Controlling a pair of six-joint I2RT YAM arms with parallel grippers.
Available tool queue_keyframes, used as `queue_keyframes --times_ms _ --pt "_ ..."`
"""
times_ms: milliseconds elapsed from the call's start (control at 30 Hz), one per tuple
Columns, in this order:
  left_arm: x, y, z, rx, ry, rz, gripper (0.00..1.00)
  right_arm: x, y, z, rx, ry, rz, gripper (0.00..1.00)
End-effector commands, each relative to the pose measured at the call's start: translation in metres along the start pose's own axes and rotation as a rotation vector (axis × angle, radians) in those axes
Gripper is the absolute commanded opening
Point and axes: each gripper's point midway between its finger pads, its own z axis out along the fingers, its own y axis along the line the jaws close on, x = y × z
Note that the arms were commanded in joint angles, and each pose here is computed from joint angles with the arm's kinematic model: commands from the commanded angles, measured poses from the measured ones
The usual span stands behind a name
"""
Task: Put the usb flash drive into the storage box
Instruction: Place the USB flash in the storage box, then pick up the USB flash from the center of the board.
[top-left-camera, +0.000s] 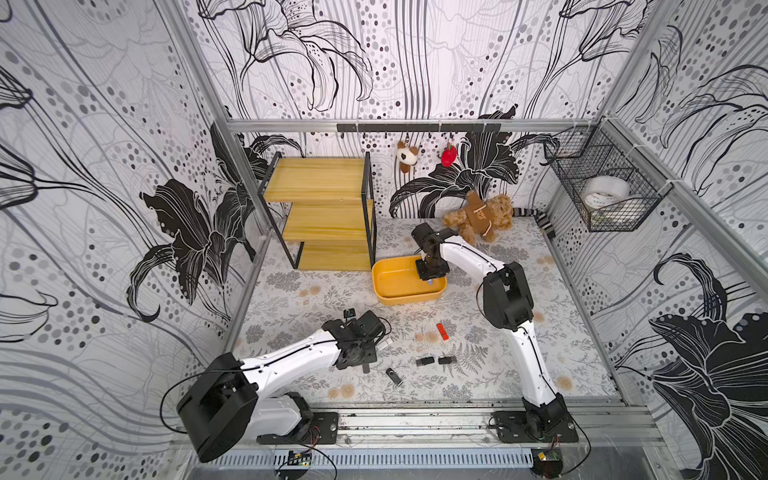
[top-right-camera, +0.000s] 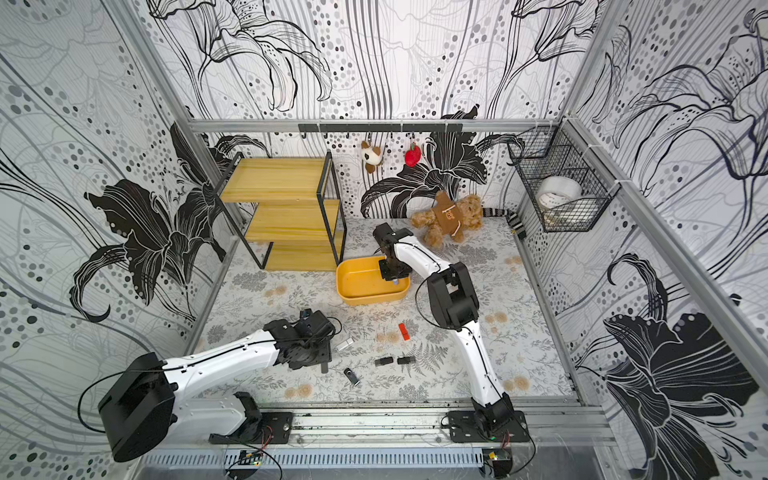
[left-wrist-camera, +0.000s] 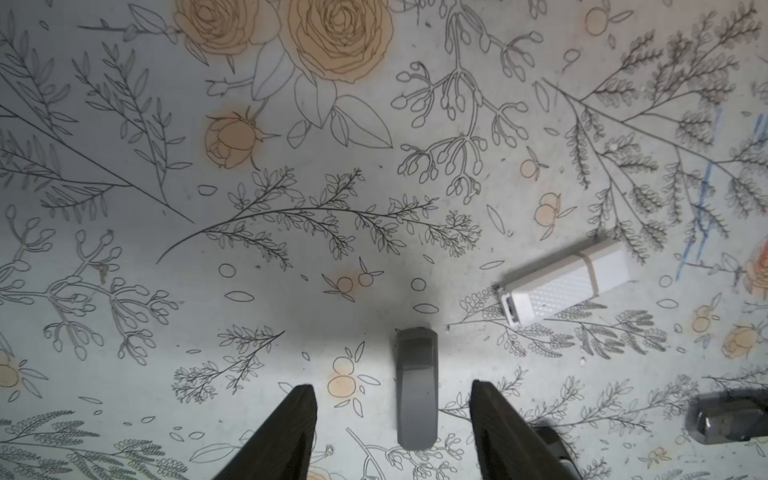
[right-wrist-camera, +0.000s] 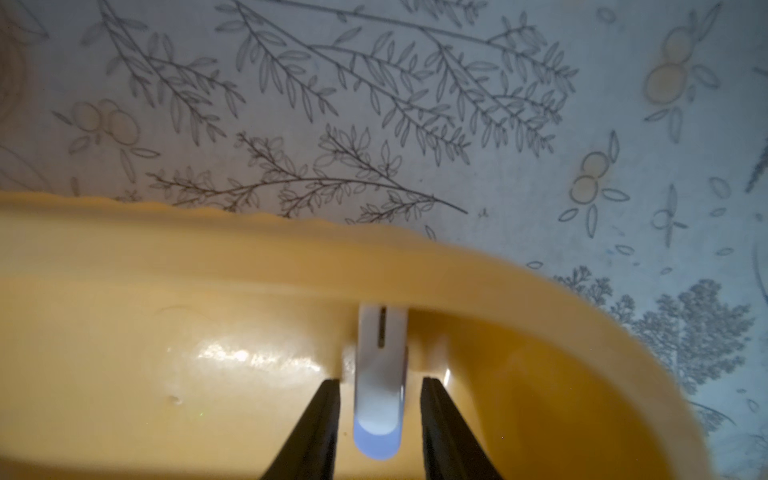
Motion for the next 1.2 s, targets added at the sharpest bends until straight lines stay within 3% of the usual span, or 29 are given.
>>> queue_keyframes --times_ms 0,167,367,733,967,1167 --pt "0.000 -0.007 0.006 0.027 -0.010 -0.019 0.64 0.007 0.003 0.004 -0.007 0.024 -0.021 0.57" --pt "0.008 -0.006 0.013 0.006 0.009 -0.019 0.64 -0.003 0.003 -0.015 -0.012 -0.026 -0.009 0.64" --pt "0.015 -0.003 0.019 -0.047 0.029 0.008 0.62 -0.017 0.002 -0.053 -0.030 -0.115 0.018 0.65" --pt "0.022 0.000 0.027 -0.117 0.068 0.049 0.49 -0.021 -0.014 -0.117 -0.003 -0.230 0.039 0.65" --pt "0.027 -0.001 0.030 -0.114 0.092 0.057 0.30 0.009 -0.029 -0.132 0.020 -0.233 0.060 0.65" --pt "0.032 0.002 0.033 -0.121 0.112 0.066 0.22 0.062 -0.044 -0.132 0.029 -0.208 0.107 0.65"
